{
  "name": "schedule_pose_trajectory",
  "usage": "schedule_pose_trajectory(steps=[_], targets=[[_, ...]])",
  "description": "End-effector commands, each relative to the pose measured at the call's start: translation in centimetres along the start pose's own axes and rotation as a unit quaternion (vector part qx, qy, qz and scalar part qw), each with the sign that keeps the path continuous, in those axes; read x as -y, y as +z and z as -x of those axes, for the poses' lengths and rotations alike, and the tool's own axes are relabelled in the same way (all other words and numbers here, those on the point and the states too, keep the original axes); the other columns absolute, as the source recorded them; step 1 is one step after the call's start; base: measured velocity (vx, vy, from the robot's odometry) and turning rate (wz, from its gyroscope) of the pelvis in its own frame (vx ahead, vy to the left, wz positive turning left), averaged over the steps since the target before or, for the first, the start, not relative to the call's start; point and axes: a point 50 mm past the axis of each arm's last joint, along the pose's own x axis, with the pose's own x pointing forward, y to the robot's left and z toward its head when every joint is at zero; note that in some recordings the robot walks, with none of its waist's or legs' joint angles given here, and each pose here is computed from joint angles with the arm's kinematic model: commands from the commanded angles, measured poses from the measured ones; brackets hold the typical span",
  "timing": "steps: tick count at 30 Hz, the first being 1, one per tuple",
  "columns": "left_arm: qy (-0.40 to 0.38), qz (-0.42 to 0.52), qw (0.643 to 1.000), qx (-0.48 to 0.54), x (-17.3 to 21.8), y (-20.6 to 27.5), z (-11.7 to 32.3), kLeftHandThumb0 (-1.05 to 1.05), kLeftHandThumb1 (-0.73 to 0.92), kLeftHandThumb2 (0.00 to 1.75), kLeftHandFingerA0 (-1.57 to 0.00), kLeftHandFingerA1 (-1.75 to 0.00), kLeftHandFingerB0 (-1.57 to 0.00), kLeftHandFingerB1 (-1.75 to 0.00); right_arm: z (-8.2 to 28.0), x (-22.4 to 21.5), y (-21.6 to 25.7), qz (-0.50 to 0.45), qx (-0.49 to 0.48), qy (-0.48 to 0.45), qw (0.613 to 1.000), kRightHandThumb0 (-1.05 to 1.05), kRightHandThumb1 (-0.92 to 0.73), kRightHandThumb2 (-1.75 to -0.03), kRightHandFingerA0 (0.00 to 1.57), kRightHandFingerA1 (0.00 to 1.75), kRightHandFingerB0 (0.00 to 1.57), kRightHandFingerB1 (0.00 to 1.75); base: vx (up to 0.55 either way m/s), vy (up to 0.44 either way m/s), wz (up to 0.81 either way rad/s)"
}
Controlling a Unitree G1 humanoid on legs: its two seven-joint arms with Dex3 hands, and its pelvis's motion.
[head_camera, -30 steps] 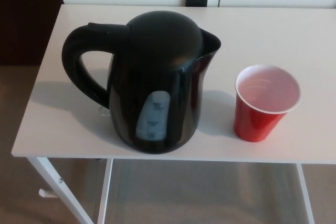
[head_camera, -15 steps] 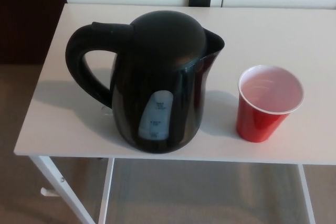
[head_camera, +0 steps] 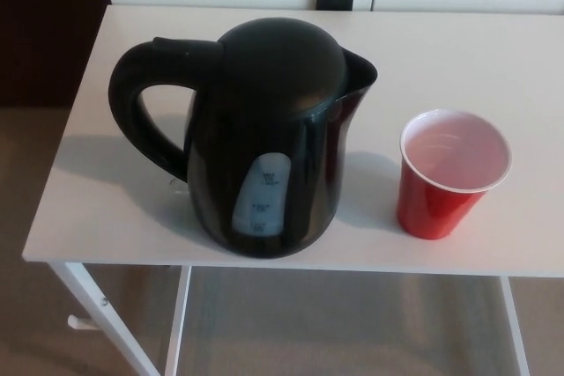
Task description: The robot walk towards a table in front and uses its left hand to pick up the pot from the base and pour water to the cup on the right hand side
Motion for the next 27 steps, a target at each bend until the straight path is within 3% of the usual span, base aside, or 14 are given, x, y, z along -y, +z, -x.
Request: schedule_pose_trajectory(steps=[1, 6, 7, 8, 9, 10, 12, 13, 14, 15, 16, 27], targets=[[-0.045, -0.098, 0.993, 0.054, 3.5, 4.7, -3.8, -0.31, 0.24, 0.83, -0.02, -0.51, 0.00, -0.48, -0.2, 0.0, 0.8, 0.005, 0.002, -0.011, 1.000, -0.28, -0.53, -0.55, 0.55, 0.47, 0.27, 0.34, 0.00, 0.000, 0.00], [-0.056, -0.122, 0.989, 0.061, 5.8, 5.2, -5.8, -0.30, 0.27, 0.85, -0.01, -0.50, 0.00, -0.47, -0.5, -0.2, 1.3, 0.004, 0.010, -0.006, 1.000, -0.30, -0.51, -0.55, 0.56, 0.48, 0.28, 0.35, 0.00, 0.000, 0.00], [-0.059, -0.127, 0.988, 0.061, 6.0, 5.2, -6.0, -0.30, 0.28, 0.85, -0.01, -0.50, 0.00, -0.47, -0.5, -0.3, 1.3, 0.002, 0.010, -0.006, 1.000, -0.21, -0.35, -0.84, 0.49, 0.65, 0.17, 0.50, 0.00, 0.000, 0.00], [-0.063, -0.126, 0.988, 0.058, 6.4, 5.1, -6.4, -0.54, 0.48, 0.57, -0.10, -0.29, -0.15, -0.28, -0.5, -0.4, 1.4, 0.002, 0.011, -0.005, 1.000, -0.22, -0.35, -0.85, 0.50, 0.65, 0.16, 0.50, 0.00, 0.000, 0.00], [-0.065, -0.127, 0.988, 0.056, 6.7, 4.9, -6.7, -0.56, 0.40, 0.65, -0.07, -0.35, -0.10, -0.33, -0.5, -0.4, 1.4, 0.004, 0.010, -0.006, 1.000, -0.22, -0.36, -0.85, 0.50, 0.65, 0.16, 0.49, 0.00, 0.000, 0.00], [-0.067, -0.130, 0.988, 0.054, 6.9, 4.8, -6.9, -0.57, 0.39, 0.66, -0.07, -0.34, -0.10, -0.31, -0.6, -0.4, 1.4, 0.006, 0.010, -0.007, 1.000, -0.33, -0.53, -0.60, 0.58, 0.50, 0.29, 0.37, 0.00, 0.000, 0.00], [-0.073, -0.133, 0.987, 0.045, 7.7, 4.4, -7.5, -0.55, 0.41, 0.66, -0.08, -0.36, -0.09, -0.32, -0.6, -0.4, 1.4, 0.009, 0.010, -0.004, 1.000, -0.29, -0.54, -0.56, 0.55, 0.47, 0.27, 0.34, 0.00, 0.000, 0.00], [-0.073, -0.134, 0.987, 0.045, 7.7, 4.3, -7.6, -0.55, 0.41, 0.66, -0.08, -0.36, -0.09, -0.32, -0.5, -0.4, 1.4, 0.009, 0.010, -0.004, 1.000, -0.29, -0.54, -0.56, 0.55, 0.47, 0.27, 0.34, 0.00, 0.000, 0.00], [-0.073, -0.137, 0.987, 0.042, 7.9, 4.2, -7.7, -0.29, 0.31, 0.86, 0.00, -0.49, 0.00, -0.47, -0.5, -0.5, 1.3, 0.011, 0.009, -0.004, 1.000, -0.22, -0.36, -0.85, 0.48, 0.64, 0.15, 0.49, 0.00, 0.000, 0.00], [-0.074, -0.141, 0.987, 0.039, 8.2, 4.1, -7.9, -0.29, 0.31, 0.86, 0.00, -0.49, 0.00, -0.47, -0.5, -0.5, 1.3, 0.014, 0.008, -0.004, 1.000, -0.22, -0.36, -0.85, 0.48, 0.64, 0.15, 0.49, 0.00, 0.000, 0.00], [-0.073, -0.145, 0.986, 0.036, 8.4, 4.0, -8.1, -0.29, 0.30, 0.86, 0.00, -0.49, 0.00, -0.47, -0.5, -0.6, 1.3, 0.015, 0.009, -0.005, 1.000, -0.31, -0.51, -0.55, 0.55, 0.47, 0.28, 0.34, 0.00, 0.000, 0.00], [-0.067, -0.139, 0.988, 0.016, 9.1, 3.0, -8.8, -0.29, 0.31, 0.86, 0.00, -0.49, 0.00, -0.47, -0.7, -0.6, 1.7, 0.014, 0.014, -0.001, 1.000, -0.34, -0.51, -0.59, 0.55, 0.49, 0.27, 0.36, 0.00, 0.000, 0.00]])
